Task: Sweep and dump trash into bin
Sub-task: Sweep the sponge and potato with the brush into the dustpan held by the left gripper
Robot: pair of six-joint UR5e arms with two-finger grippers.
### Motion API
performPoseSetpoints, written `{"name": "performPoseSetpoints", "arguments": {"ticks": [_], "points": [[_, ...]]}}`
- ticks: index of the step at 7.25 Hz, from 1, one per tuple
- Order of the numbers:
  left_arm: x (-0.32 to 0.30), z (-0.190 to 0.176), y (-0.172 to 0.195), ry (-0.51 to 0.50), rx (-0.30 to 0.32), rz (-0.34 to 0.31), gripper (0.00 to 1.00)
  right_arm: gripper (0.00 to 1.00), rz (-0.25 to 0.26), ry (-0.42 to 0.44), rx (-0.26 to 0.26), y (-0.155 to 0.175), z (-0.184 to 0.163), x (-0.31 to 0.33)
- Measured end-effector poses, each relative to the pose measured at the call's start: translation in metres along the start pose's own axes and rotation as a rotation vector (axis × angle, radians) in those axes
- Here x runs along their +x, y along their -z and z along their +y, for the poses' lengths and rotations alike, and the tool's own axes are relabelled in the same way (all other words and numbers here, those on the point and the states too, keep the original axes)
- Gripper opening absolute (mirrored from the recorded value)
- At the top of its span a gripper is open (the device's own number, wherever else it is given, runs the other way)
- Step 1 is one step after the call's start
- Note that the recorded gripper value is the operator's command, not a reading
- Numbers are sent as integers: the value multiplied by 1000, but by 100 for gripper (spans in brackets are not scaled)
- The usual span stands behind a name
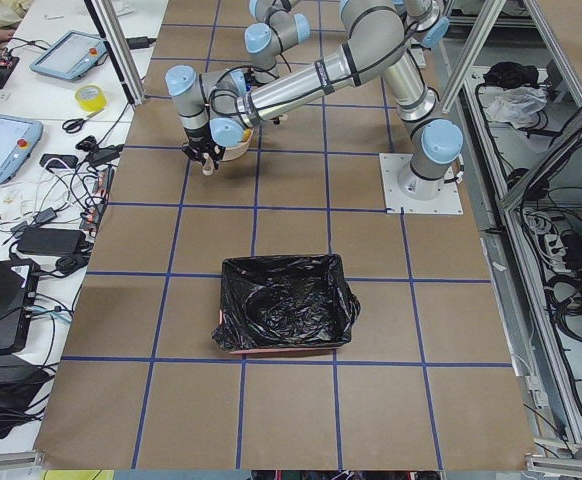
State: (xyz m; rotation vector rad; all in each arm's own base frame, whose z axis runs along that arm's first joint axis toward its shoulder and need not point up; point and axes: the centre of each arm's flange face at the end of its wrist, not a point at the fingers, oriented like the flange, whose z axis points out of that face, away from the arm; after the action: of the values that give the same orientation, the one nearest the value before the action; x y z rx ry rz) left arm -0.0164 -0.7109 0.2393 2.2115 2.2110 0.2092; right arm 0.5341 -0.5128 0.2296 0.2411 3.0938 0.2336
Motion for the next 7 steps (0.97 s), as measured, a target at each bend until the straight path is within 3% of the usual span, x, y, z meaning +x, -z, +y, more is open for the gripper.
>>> {"name": "performPoseSetpoints", "arguments": {"ticks": [5,7], "points": [[1,0,2,0,1,-3,10,5,-86,-19,17,7,3,-43],[3,-1,8,15,51,-15,10,6,-81,-16,19,15,2,-39]]}}
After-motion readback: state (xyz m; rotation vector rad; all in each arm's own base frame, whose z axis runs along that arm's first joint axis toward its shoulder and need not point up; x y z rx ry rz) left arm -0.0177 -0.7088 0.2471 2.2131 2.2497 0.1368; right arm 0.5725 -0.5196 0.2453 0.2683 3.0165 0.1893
